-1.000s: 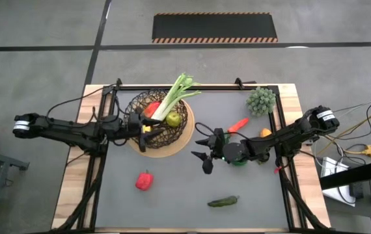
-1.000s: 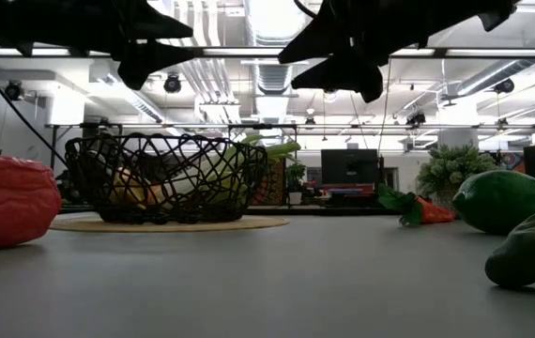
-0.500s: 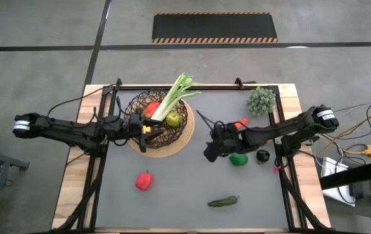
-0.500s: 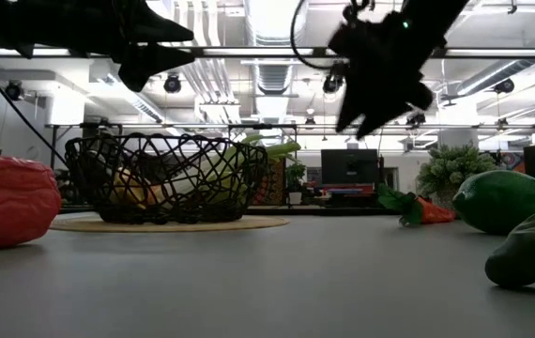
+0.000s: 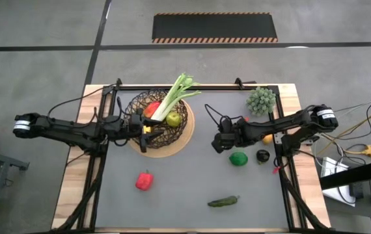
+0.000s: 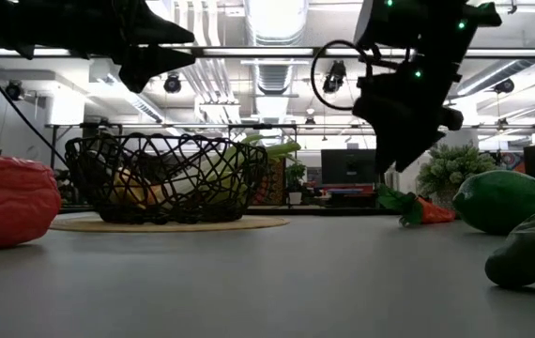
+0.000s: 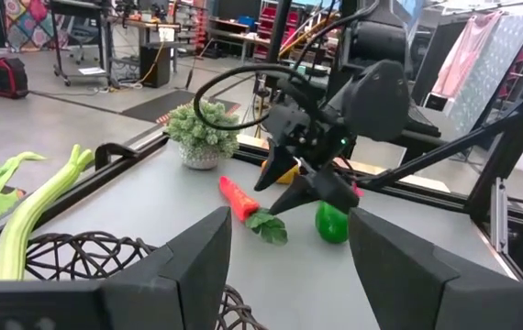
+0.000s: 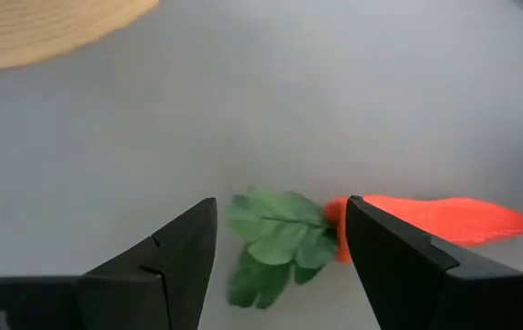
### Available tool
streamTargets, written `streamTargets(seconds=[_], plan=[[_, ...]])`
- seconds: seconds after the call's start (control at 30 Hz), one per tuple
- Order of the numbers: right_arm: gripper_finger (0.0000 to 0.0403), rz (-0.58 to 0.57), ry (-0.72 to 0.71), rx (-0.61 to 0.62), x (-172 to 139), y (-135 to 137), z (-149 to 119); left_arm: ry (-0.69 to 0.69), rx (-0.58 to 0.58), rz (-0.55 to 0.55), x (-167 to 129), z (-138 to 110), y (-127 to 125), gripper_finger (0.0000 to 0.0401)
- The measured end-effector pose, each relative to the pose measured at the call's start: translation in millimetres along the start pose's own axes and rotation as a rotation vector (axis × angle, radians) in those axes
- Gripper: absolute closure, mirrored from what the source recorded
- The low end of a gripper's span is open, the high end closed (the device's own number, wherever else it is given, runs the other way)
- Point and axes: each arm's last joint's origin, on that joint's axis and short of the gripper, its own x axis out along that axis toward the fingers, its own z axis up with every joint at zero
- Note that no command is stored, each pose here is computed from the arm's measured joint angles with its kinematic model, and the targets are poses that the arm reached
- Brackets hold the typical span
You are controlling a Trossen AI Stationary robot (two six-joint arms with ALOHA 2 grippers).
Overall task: Build produce basket
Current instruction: Put the orange carrot into the black wire basket
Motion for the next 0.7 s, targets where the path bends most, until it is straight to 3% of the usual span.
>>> streamTargets(seconds=[0.7], plan=[[0.0177, 0.000, 0.101, -0.041, 5.9, -6.4, -8.8, 0.000, -0.001, 0.000, 0.0, 0.0, 0.0, 0.0199]])
